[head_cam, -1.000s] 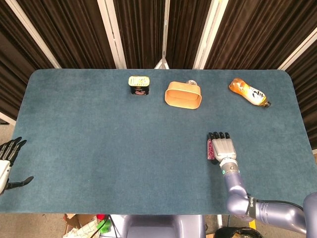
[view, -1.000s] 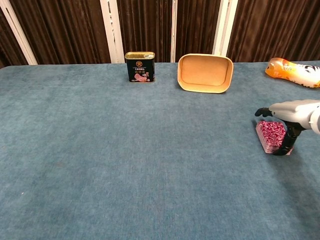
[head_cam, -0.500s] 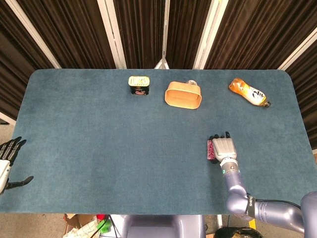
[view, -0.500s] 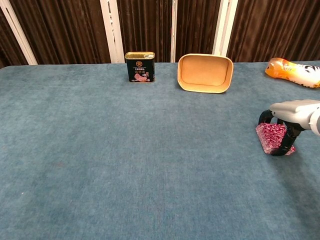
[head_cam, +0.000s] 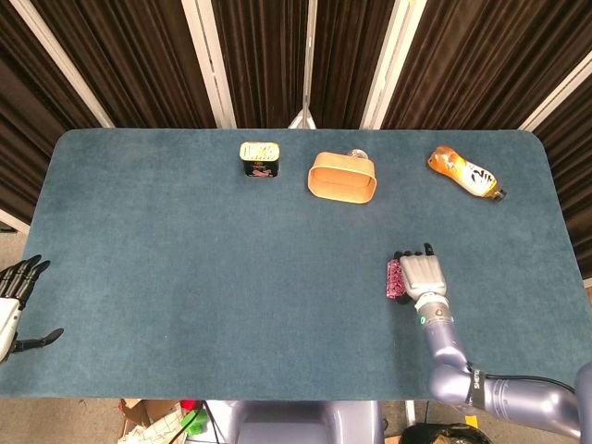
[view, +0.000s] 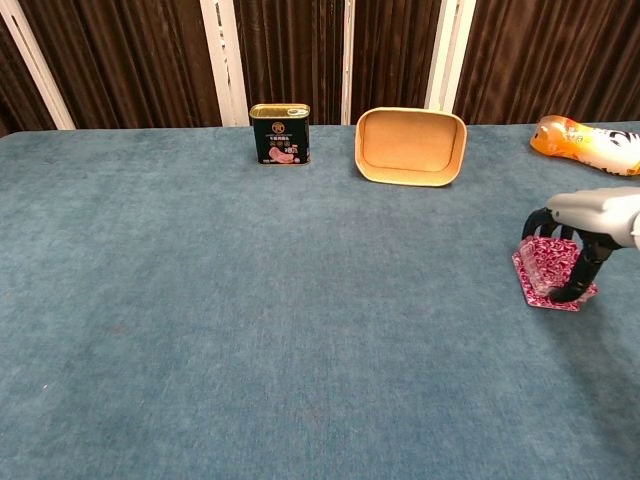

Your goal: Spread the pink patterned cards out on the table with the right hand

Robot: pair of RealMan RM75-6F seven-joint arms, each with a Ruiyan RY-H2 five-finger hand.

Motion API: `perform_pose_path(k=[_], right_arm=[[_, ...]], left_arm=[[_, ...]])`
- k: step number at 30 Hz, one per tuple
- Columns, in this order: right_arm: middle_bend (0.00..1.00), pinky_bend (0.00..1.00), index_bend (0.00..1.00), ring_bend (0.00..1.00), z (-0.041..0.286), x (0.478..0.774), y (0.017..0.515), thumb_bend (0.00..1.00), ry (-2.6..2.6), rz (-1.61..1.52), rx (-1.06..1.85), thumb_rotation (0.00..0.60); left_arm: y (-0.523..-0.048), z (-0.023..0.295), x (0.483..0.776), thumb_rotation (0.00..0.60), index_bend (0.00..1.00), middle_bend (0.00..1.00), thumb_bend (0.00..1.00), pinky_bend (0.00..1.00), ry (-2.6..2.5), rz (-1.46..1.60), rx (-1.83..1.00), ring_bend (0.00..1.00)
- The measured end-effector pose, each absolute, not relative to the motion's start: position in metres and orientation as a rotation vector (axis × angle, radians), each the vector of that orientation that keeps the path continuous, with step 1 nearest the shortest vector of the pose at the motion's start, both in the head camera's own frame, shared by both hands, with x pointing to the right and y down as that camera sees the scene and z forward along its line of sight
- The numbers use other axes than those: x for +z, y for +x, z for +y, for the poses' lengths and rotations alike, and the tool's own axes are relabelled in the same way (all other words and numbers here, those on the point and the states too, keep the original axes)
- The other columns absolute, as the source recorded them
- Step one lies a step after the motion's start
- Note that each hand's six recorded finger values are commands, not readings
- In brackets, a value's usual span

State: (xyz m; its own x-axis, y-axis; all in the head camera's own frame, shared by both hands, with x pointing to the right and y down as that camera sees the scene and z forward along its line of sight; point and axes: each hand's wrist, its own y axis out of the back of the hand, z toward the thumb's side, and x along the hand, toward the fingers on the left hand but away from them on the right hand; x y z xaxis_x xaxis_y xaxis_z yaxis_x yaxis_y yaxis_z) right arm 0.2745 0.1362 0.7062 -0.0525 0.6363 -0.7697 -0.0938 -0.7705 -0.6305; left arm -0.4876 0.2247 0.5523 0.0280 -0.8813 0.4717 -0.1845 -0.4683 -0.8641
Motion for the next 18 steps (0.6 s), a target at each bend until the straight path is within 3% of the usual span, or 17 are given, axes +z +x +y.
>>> perform_pose_path(k=[18], right_arm=[[0.43,0.00,0.41,0.36,0.119,0.695,0.330,0.25,-1.633,-0.655,1.967,0.600]], left_arm=[[-0.488,0.224,0.553,0.600,0.00,0.00,0.02,0.00,-1.694,1.091,-1.494,0.00]])
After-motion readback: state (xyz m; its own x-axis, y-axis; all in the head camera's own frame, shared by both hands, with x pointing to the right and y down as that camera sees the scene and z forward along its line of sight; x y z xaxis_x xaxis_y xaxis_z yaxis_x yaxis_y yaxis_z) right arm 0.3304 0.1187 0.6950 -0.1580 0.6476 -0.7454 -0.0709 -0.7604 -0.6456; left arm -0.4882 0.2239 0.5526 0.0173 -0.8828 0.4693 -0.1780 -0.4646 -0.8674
